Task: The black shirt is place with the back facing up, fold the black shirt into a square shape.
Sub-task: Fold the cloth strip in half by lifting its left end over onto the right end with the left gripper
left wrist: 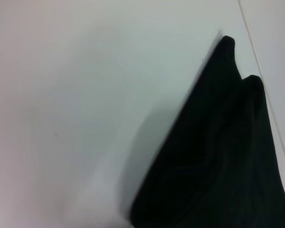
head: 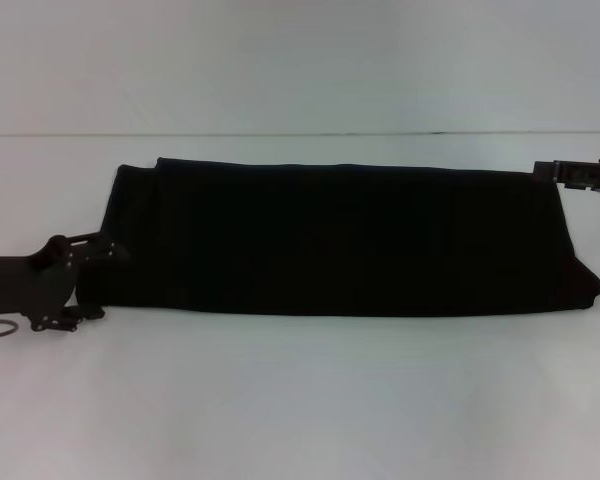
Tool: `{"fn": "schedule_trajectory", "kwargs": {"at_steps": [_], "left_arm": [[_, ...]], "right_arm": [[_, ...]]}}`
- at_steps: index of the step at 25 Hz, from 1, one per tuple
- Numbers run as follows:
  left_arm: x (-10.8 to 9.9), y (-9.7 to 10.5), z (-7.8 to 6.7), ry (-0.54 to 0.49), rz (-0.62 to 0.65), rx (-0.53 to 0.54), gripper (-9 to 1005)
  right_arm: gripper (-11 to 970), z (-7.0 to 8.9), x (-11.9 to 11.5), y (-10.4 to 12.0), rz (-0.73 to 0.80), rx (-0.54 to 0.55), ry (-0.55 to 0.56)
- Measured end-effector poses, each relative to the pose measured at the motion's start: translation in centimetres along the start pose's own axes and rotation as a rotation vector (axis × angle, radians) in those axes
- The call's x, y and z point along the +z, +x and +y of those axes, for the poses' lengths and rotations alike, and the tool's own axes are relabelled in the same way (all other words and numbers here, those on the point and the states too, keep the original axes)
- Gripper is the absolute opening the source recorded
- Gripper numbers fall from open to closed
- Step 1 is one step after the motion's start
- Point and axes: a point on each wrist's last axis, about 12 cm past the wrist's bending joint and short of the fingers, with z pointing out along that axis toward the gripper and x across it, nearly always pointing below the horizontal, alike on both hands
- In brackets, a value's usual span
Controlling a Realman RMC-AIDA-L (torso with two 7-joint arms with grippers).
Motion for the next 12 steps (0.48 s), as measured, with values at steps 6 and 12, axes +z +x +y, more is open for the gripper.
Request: {"fn": "schedule_trajectory", "kwargs": {"at_steps": [6,12], "left_arm": [[0.05,-0.01,0.20,-0.015,-0.003,-0.001,910],[0.09,-0.20,0.24,-0.021,-0.020,0.001,910]], "right_arm": [[790,-0.08,0.00,-0.08,-0.005,0.002,0.007],[790,-0.10,0.04,-0.17,-0.008,0.004,0.012]]}}
